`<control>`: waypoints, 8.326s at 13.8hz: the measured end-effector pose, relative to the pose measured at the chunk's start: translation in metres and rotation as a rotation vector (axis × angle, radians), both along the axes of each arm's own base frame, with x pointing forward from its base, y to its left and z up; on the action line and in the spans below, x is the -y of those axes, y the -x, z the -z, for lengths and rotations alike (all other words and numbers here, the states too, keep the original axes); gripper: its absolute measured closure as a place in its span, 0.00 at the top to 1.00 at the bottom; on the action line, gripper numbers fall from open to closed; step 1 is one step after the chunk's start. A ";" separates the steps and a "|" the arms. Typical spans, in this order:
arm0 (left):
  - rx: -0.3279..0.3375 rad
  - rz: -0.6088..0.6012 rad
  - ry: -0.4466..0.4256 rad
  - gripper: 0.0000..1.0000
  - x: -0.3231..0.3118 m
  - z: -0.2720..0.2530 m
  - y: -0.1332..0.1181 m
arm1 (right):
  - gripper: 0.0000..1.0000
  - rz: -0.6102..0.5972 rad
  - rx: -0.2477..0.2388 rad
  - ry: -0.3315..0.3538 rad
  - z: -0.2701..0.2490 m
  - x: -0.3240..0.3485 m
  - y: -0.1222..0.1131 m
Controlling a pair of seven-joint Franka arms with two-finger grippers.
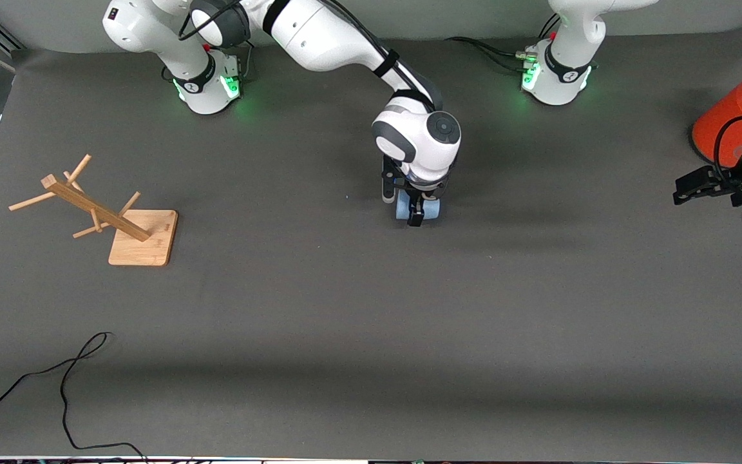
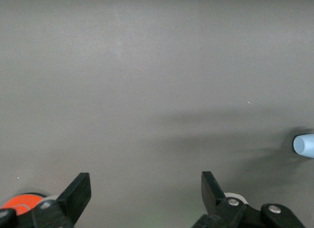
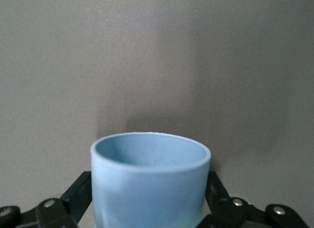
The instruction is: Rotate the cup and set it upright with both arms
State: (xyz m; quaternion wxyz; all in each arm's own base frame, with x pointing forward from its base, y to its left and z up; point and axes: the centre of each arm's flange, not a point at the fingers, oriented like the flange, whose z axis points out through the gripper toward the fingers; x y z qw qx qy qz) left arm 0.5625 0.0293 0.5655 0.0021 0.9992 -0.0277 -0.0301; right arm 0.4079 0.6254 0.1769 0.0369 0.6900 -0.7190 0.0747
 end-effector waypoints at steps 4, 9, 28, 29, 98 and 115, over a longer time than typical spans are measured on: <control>0.018 0.012 0.001 1.00 0.004 -0.010 0.003 | 1.00 0.003 0.027 -0.026 -0.020 -0.004 -0.009; 0.044 0.042 0.005 1.00 0.055 -0.023 0.005 | 1.00 0.023 -0.004 -0.015 -0.108 0.000 -0.011; 0.109 0.039 -0.160 1.00 0.378 0.095 -0.028 | 1.00 -0.835 -0.233 -0.152 -0.444 0.467 -0.167; 0.136 0.042 -0.204 1.00 0.416 0.118 -0.023 | 1.00 -0.895 -0.222 -0.162 -0.449 0.499 -0.168; 0.167 -0.409 -0.113 1.00 0.367 0.115 -0.010 | 1.00 -1.597 -0.105 -0.066 -0.438 0.649 -0.167; 0.123 -0.233 -0.053 1.00 0.037 -0.009 -0.012 | 1.00 -1.598 -0.105 -0.066 -0.438 0.648 -0.167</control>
